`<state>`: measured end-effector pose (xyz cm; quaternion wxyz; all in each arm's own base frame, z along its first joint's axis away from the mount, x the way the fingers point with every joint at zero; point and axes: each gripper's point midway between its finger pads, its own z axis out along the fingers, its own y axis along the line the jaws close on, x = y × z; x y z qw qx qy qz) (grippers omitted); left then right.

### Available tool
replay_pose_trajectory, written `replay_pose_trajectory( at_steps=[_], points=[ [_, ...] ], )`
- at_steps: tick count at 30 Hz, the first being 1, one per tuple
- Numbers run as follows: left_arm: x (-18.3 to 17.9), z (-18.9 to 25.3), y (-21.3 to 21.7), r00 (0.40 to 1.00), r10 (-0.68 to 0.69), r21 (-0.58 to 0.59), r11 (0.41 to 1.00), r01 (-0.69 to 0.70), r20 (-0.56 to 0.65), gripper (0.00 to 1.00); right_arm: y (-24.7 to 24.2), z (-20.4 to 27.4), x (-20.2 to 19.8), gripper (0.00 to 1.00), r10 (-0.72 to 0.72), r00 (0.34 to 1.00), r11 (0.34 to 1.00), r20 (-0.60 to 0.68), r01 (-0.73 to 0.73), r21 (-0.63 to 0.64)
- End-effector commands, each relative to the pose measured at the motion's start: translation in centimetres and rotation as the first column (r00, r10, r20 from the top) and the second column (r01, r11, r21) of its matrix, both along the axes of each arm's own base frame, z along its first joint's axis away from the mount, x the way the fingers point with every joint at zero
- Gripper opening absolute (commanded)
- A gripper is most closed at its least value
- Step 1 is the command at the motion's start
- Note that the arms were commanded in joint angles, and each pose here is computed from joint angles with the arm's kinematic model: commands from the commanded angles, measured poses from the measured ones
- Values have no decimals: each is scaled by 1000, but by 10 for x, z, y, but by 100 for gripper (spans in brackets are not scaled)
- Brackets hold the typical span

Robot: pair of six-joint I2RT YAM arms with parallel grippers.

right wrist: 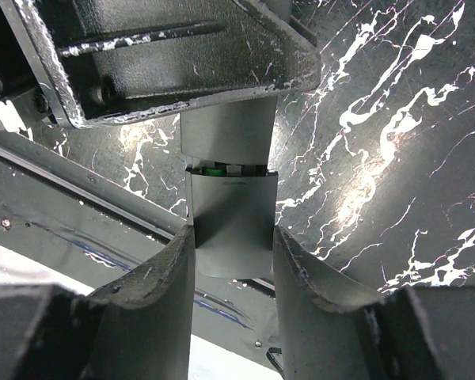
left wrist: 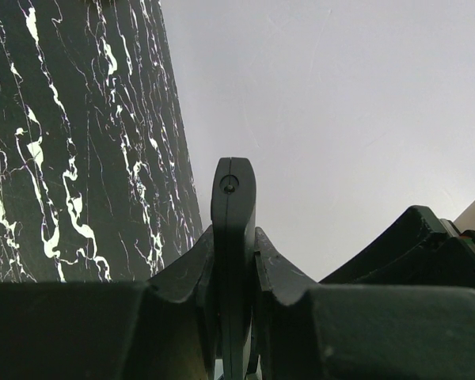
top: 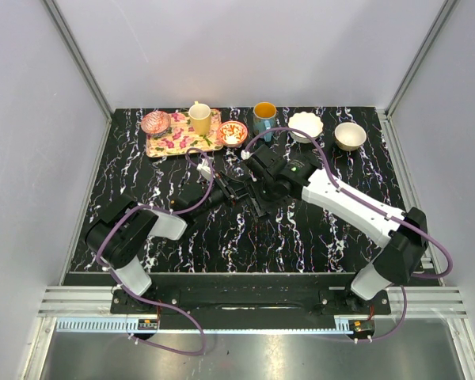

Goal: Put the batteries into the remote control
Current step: Load the battery cover into the remote control.

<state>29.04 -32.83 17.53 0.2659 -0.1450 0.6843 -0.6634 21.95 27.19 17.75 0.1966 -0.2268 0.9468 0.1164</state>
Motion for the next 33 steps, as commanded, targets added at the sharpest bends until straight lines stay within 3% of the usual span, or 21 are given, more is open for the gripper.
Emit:
replay_pose_trajectory(
  at_steps=[1, 25, 33],
  points=[
    [-1, 31, 0, 997, 9, -59, 998, -4, 80, 0, 13, 9, 9, 0, -1, 999, 999, 48, -1, 39],
    [-1, 41, -1, 998, 17, -106, 994, -10, 66, 0, 12, -10, 6, 0, -19, 1000, 1000, 15, 18, 15],
    [-3, 41, -1, 998, 12, -108, 994, -5, 67, 0, 12, -10, 8, 11, -29, 999, 1000, 19, 29, 10]
  ],
)
